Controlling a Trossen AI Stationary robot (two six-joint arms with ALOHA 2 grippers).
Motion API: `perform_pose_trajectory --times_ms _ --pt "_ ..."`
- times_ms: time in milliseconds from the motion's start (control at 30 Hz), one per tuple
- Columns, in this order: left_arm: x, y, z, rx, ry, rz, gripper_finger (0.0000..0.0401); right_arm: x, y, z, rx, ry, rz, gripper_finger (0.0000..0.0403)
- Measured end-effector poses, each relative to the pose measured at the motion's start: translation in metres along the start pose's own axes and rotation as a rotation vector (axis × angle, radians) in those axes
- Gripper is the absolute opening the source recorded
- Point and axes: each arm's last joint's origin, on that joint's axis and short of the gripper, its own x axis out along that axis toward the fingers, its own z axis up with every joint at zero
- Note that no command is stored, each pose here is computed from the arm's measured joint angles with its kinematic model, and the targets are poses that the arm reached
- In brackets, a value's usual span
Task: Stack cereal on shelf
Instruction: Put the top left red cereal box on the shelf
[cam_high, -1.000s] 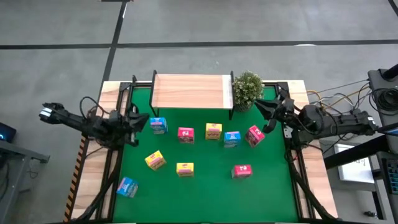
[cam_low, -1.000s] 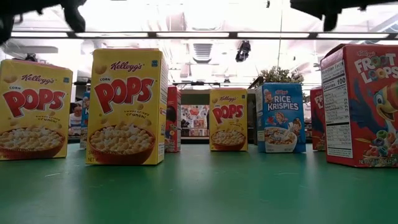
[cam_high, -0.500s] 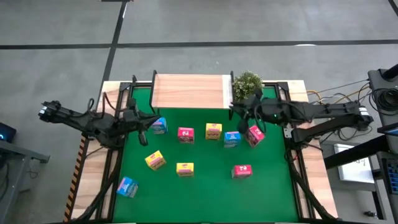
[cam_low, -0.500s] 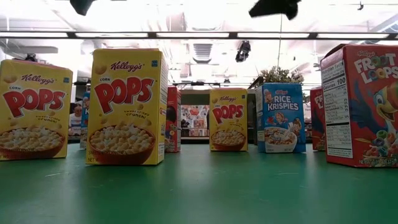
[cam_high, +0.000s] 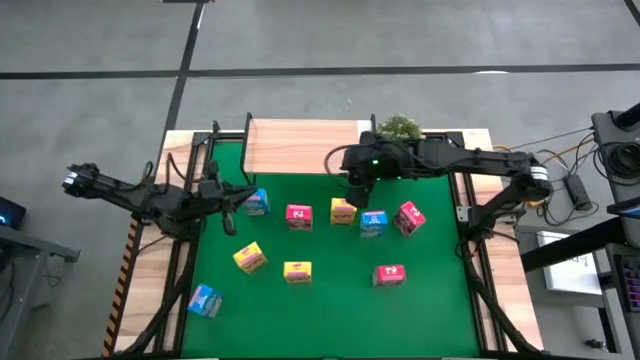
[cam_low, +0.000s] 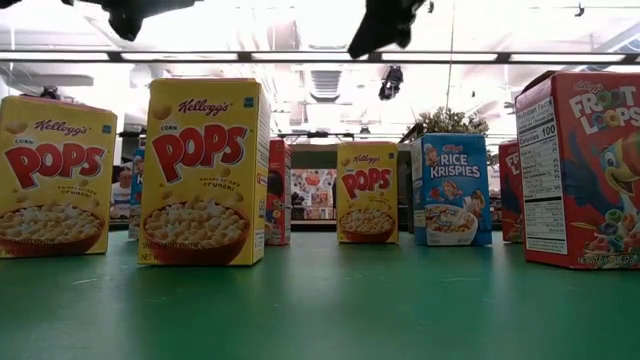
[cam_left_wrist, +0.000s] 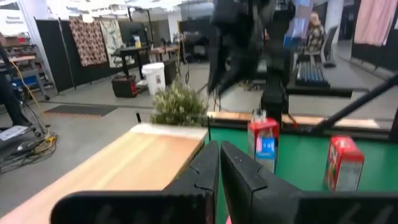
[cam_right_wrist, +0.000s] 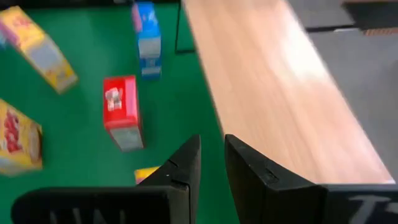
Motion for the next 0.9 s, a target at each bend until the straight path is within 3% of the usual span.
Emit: perform_pose_trajectory --times_ms 300,733,900 --pt "-0.002 0.002 0.001 0.033 -0.014 0.001 0.0 0.025 0.003 0.012 -0.037 0.174 0.011 0.0082" --pt "-0.008 0.006 0.004 0.075 -0.029 0.003 0.0 0.055 0.015 -0.003 -0.046 0.447 0.107 0.024" --pt "-0.008 0.007 0.004 0.074 -0.03 0.003 0.0 0.075 0.028 0.0 -0.118 0.391 0.132 0.0279"
